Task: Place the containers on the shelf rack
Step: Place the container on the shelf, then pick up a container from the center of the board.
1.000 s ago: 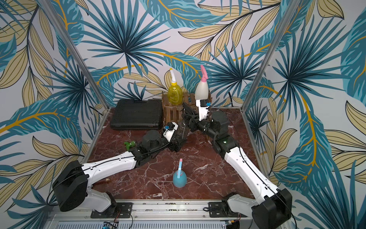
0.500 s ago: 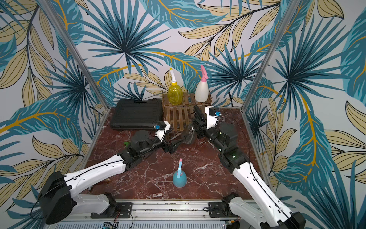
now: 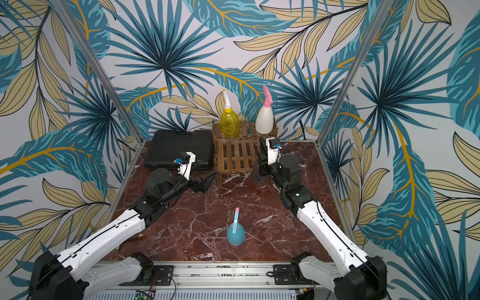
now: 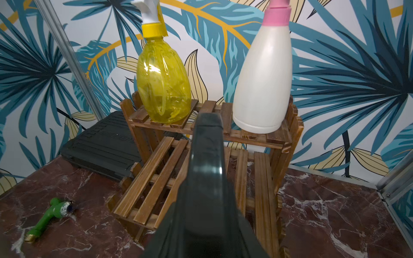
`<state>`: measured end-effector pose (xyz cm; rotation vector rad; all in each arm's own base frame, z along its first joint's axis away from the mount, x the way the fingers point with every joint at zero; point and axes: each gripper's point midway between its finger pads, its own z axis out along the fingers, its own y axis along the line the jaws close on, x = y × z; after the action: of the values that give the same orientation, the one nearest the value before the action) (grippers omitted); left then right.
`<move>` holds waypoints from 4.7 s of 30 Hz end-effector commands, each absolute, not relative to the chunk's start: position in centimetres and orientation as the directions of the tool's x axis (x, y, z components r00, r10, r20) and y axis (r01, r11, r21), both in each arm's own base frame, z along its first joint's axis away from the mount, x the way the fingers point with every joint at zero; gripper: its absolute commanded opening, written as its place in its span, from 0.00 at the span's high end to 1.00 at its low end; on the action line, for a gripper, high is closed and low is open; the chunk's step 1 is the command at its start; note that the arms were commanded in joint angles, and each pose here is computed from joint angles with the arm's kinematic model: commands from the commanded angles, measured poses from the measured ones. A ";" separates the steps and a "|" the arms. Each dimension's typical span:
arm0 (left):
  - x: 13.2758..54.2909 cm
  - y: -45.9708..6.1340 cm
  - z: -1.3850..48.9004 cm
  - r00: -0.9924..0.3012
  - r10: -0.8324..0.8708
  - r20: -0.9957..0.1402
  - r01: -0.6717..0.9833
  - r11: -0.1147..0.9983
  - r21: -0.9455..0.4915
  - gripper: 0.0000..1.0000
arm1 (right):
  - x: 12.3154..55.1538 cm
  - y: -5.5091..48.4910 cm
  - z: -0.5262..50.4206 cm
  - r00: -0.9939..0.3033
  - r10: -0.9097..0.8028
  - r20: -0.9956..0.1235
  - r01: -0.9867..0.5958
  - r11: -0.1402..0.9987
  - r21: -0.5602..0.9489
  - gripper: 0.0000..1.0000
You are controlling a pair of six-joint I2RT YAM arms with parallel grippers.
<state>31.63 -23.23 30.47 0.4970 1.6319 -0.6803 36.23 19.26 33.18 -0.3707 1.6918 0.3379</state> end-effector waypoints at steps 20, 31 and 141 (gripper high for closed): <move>30.8 -23.1 29.8 -0.148 -0.077 -0.986 0.684 0.712 -0.158 0.00 | 43.7 18.4 34.3 0.004 -0.070 -0.998 -0.363 0.929 -0.067 0.96; 30.9 -23.4 29.4 -0.168 -0.083 -0.982 0.692 0.700 -0.178 0.00 | 45.7 18.5 31.7 -0.039 -0.076 -0.996 -0.359 0.932 -0.057 0.93; 20.7 -31.4 17.5 -0.122 0.252 -0.960 0.957 0.287 -0.046 0.00 | 19.3 29.0 25.4 -0.696 -0.254 -0.672 -0.650 0.621 0.438 0.84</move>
<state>21.18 -30.03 15.61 1.1148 1.6705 -0.8334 20.73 28.27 23.85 -0.5658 2.3213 0.8025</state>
